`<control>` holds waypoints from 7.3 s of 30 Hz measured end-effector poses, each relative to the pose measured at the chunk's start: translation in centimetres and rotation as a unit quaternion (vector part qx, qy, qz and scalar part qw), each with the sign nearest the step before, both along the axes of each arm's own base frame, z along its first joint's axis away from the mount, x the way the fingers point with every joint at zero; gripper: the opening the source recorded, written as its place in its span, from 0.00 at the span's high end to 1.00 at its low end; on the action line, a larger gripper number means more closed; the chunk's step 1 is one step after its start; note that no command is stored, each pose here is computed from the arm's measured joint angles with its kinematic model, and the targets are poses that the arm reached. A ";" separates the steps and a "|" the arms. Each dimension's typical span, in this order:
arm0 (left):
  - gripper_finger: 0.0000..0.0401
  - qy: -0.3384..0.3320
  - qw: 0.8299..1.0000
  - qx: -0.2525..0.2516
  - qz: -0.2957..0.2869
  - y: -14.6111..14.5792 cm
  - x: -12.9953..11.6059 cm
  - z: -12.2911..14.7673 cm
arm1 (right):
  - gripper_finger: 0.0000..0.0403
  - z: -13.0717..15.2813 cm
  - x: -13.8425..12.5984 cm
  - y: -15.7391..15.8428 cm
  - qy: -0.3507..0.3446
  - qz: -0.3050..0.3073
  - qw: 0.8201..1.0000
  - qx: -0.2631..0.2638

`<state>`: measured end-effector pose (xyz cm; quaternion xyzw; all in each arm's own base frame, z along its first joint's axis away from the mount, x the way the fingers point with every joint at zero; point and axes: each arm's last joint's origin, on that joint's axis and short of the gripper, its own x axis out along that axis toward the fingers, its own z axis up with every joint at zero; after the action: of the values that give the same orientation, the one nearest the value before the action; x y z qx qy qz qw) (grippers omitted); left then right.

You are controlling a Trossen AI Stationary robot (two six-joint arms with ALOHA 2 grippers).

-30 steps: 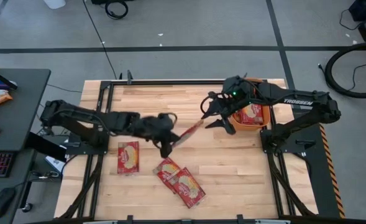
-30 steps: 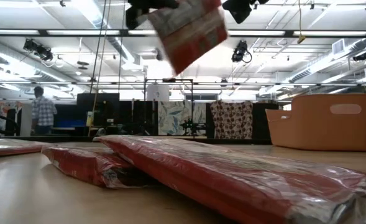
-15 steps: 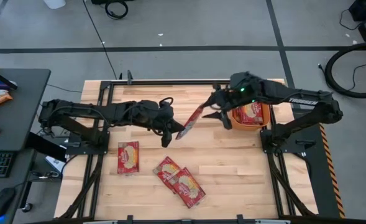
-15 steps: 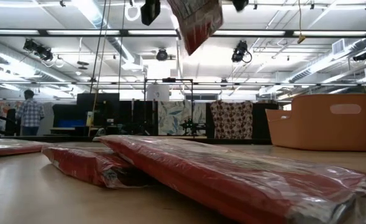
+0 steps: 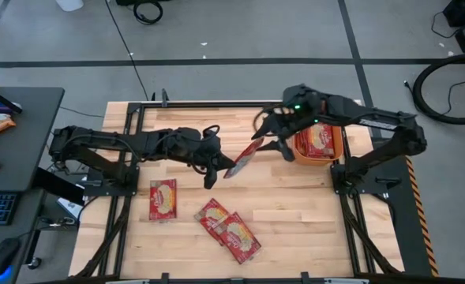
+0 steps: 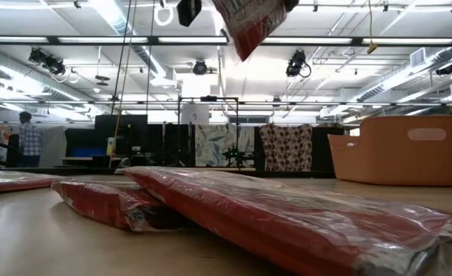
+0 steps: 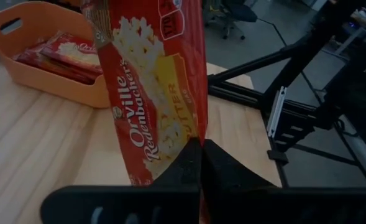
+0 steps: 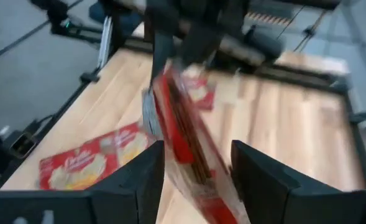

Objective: Sort popcorn bags into baskets
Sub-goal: Stack the red popcorn on the orange bin

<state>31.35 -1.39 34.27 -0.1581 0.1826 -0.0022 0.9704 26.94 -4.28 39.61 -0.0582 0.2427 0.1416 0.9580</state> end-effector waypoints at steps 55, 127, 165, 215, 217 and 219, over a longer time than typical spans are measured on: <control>0.64 0.173 0.983 -0.023 0.049 0.0 -1.7 -2.9 | 0.89 -11.6 -13.4 -5.5 0.404 -0.359 0.794 -0.278; 0.65 0.461 0.745 -0.381 0.296 -3.3 -20.5 -17.4 | 0.62 -7.1 -11.6 -2.0 0.241 -0.343 0.908 0.019; 0.98 0.341 0.753 -0.487 0.284 -2.9 -20.8 -22.3 | 0.62 -6.5 -10.6 -2.1 0.191 -0.348 0.917 0.029; 1.00 -0.205 0.914 -0.200 0.288 -1.6 -11.4 -10.8 | 0.46 -8.1 5.6 -2.0 -0.082 -0.164 0.924 0.336; 1.00 -0.210 0.913 -0.204 0.285 -1.5 -11.1 -10.8 | 0.46 -8.2 5.9 -2.0 -0.093 -0.170 0.923 0.332; 1.00 -0.213 0.914 -0.198 0.283 -1.5 -10.9 -10.7 | 0.46 -8.4 6.1 -2.1 -0.092 -0.177 0.923 0.330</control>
<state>20.48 -2.85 23.55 -0.3882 -0.0847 0.2031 0.8949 33.07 -6.34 31.17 0.2926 0.0990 0.0355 0.9504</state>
